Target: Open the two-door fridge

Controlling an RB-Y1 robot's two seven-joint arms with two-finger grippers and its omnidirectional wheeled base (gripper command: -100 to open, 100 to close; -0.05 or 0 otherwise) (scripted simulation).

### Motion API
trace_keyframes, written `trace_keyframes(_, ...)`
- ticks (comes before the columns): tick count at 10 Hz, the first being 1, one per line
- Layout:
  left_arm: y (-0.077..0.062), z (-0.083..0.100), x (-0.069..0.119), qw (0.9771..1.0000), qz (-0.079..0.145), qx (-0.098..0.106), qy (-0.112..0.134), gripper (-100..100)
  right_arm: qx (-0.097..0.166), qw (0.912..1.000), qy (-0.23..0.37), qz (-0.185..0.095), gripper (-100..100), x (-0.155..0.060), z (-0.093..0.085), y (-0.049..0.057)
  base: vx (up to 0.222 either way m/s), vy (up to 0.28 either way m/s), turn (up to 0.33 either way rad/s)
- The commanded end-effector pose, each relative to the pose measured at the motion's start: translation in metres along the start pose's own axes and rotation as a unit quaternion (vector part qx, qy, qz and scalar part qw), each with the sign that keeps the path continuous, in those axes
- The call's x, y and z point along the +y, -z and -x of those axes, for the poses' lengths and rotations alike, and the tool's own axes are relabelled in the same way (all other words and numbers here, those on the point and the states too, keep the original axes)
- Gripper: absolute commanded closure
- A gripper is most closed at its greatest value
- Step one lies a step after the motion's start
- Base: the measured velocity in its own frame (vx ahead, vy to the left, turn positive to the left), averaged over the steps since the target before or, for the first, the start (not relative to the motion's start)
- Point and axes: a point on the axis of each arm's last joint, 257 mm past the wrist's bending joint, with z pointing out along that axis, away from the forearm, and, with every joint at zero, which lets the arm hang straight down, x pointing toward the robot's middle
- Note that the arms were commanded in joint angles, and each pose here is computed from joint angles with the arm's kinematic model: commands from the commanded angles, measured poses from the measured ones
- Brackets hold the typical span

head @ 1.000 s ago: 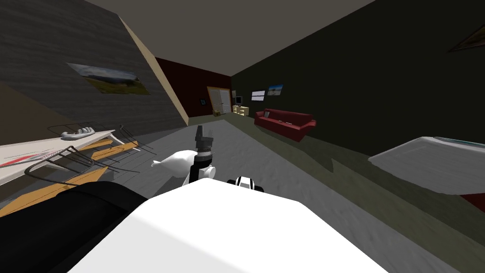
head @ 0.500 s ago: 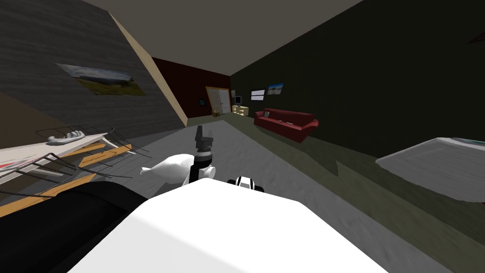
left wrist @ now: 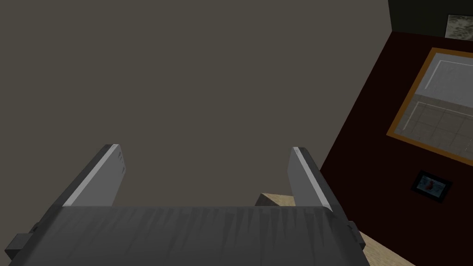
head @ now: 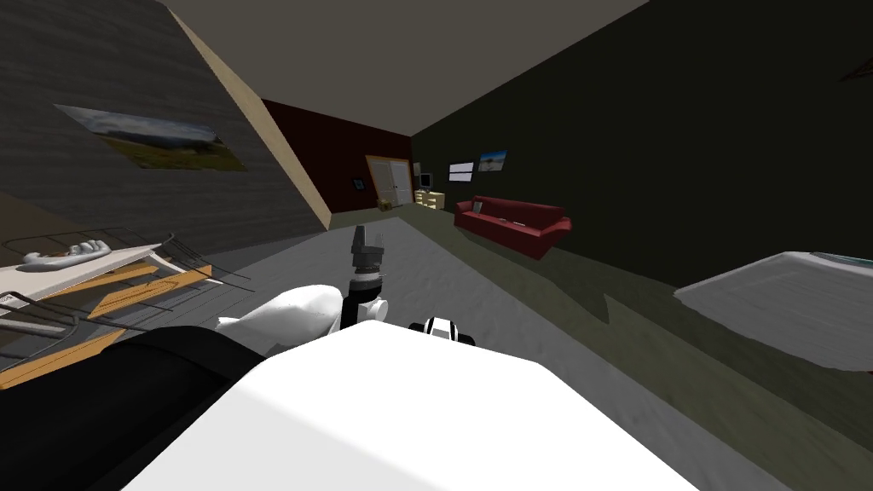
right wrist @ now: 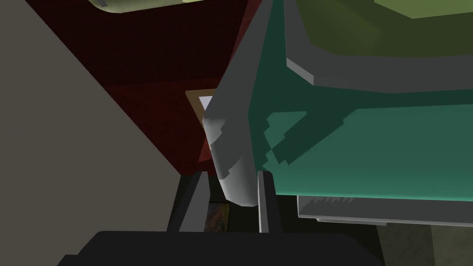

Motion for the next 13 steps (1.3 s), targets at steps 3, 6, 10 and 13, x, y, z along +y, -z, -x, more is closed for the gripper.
trace_keyframes(3,0.000,0.000,0.000,1.0000,0.000,0.000,0.000,0,0.043,0.9989,0.012,-0.014,100,-0.017,-0.040,0.002,0.247,-0.164,-0.018)
trace_keyframes(6,0.000,0.000,0.000,1.0000,0.000,0.000,0.000,0,0.060,0.9979,0.017,-0.017,100,-0.021,-0.057,0.005,0.288,-0.150,-0.009)
trace_keyframes(10,0.000,0.000,0.000,1.0000,0.000,0.000,0.000,0,0.095,0.9948,0.025,-0.023,100,-0.030,-0.091,0.012,0.209,-0.142,0.000)
trace_keyframes(13,0.000,0.000,0.000,1.0000,0.000,0.000,0.000,0,0.113,0.9928,0.030,-0.027,100,-0.036,-0.107,0.016,0.167,-0.095,-0.011)
